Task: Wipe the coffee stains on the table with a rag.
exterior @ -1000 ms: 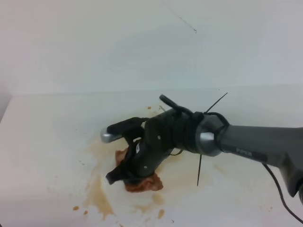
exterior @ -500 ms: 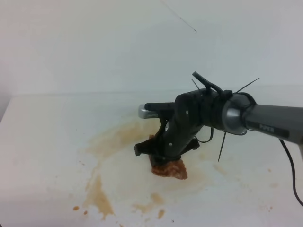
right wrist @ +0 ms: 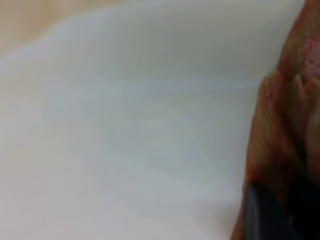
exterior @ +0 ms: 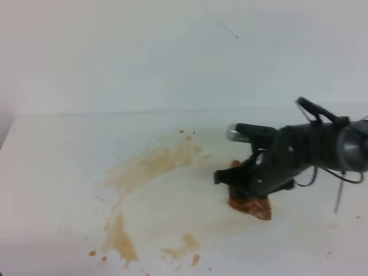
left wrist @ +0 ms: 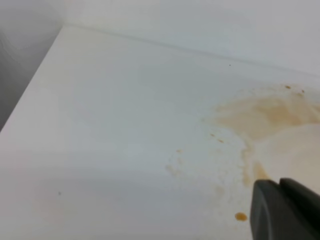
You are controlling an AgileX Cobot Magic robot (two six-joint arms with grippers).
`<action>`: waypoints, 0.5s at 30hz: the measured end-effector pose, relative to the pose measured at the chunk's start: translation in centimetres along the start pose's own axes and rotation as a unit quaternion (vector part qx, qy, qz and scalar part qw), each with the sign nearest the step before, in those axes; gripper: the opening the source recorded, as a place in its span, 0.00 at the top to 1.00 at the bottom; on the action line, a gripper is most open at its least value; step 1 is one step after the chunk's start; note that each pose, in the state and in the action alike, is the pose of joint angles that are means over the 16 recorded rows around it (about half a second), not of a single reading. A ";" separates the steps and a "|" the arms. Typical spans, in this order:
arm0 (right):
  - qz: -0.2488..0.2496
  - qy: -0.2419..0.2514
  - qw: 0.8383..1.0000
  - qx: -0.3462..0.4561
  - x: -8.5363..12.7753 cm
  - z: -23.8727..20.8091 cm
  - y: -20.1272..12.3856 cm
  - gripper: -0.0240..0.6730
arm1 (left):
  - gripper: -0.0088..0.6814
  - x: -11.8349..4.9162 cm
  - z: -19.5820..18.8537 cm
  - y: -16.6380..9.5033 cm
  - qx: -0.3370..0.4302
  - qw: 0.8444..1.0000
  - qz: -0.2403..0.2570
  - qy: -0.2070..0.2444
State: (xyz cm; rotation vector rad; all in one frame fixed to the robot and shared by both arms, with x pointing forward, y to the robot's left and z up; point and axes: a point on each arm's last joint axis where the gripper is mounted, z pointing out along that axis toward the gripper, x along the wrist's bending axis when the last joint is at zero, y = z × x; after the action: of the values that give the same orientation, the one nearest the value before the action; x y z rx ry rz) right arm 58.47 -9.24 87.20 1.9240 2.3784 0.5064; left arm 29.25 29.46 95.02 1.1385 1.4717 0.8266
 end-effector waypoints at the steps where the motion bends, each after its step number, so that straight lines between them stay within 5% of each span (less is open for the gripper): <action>1: 0.001 0.000 1.000 -0.007 -0.4 -0.3 -0.2 0.76 | 0.99 0.0 0.0 0.0 0.000 1.000 0.000 0.000; 15: -0.092 0.018 0.987 -0.131 -0.8 -9.3 -0.3 0.77 | 0.99 0.0 0.0 0.0 0.000 1.000 -0.001 0.000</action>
State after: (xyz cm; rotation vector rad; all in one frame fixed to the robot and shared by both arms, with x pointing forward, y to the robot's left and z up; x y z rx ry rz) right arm 56.21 -12.16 95.82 1.5822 2.3405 0.7995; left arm 29.25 29.46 95.02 1.1378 1.4719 0.8257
